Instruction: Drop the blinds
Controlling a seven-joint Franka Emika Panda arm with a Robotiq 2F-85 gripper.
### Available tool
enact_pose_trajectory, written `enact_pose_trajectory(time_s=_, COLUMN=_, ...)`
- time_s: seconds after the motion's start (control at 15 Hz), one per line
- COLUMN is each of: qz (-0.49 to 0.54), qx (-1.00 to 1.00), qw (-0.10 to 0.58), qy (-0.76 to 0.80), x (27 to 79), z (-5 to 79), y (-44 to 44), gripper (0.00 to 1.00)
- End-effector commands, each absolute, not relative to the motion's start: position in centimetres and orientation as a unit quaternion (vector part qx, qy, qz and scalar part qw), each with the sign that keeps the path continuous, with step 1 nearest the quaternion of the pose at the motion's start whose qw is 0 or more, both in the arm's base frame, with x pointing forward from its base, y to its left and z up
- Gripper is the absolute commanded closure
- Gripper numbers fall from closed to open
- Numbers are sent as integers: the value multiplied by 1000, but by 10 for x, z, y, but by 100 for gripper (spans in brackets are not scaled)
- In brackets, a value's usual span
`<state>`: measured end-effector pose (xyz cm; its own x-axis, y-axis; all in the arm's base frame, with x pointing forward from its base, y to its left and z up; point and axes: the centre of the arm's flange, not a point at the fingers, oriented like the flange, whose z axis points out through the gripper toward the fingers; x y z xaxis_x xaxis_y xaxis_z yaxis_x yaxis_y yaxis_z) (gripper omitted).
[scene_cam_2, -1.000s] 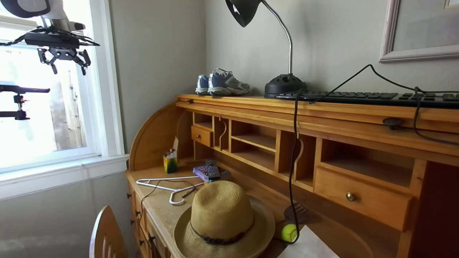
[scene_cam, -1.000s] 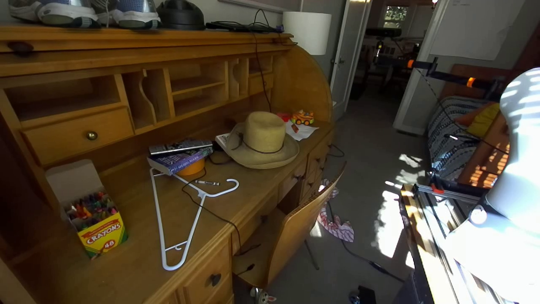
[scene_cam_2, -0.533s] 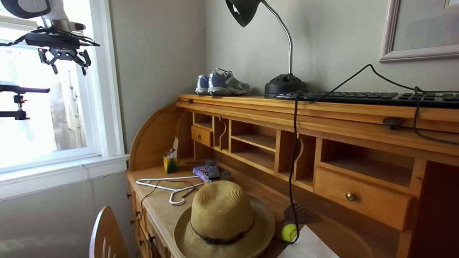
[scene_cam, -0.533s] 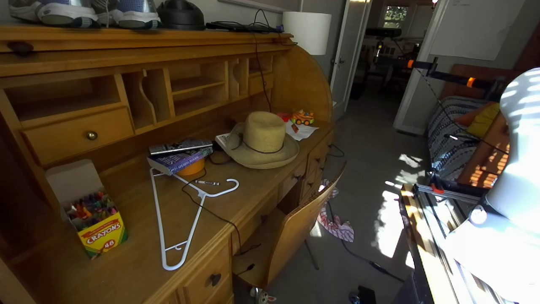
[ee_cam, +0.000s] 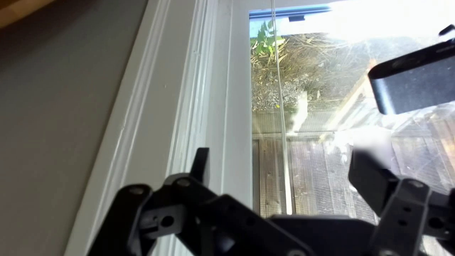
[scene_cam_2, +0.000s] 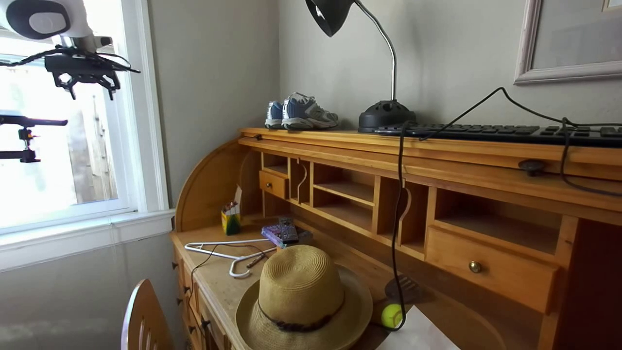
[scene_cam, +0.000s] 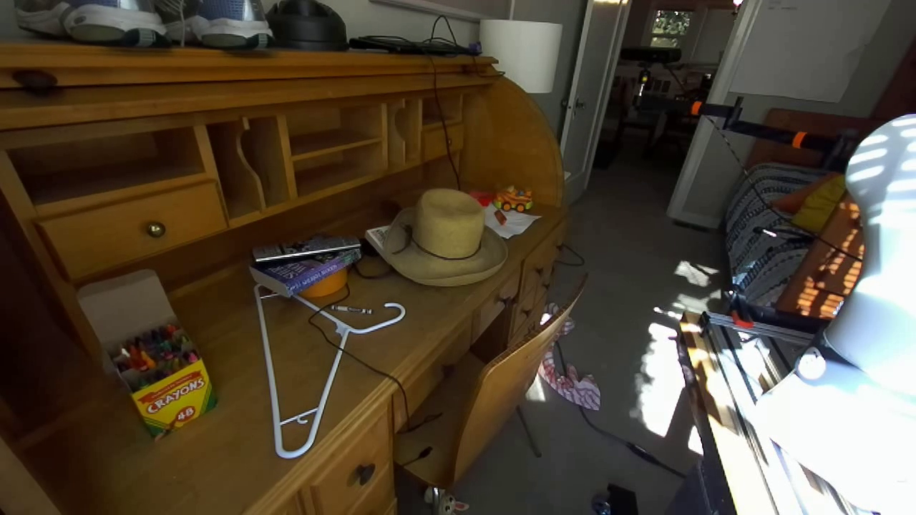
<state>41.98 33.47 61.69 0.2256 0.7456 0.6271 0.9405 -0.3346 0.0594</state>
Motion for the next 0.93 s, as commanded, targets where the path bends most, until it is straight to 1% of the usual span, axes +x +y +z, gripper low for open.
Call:
enact_pose_trajectory(time_s=0.0, qz=-316, qx=-737, qw=182, qy=-569, x=437, z=609, y=373, gripper=0)
enact_pose_trajectory(time_s=0.33, qz=-308, qx=-727, qw=205, qy=-578, x=435, z=607, y=410, gripper=0)
enact_pose_trajectory(time_s=0.4, qz=-309, qx=-725, qw=205, qy=-580, x=436, z=607, y=414, gripper=6)
enact_pose_trajectory(time_s=0.47, qz=-314, qx=-724, qw=203, qy=-580, x=437, z=607, y=417, gripper=28)
enact_pose_trajectory(time_s=0.6, qz=-328, qx=-723, qw=195, qy=-575, x=440, z=608, y=420, gripper=31)
enact_pose_trajectory(time_s=0.73, qz=-335, qx=-725, qw=192, qy=-570, x=444, z=609, y=420, gripper=50)
enact_pose_trajectory(time_s=0.87, qz=-338, qx=-727, qw=192, qy=-566, x=445, z=609, y=420, gripper=64)
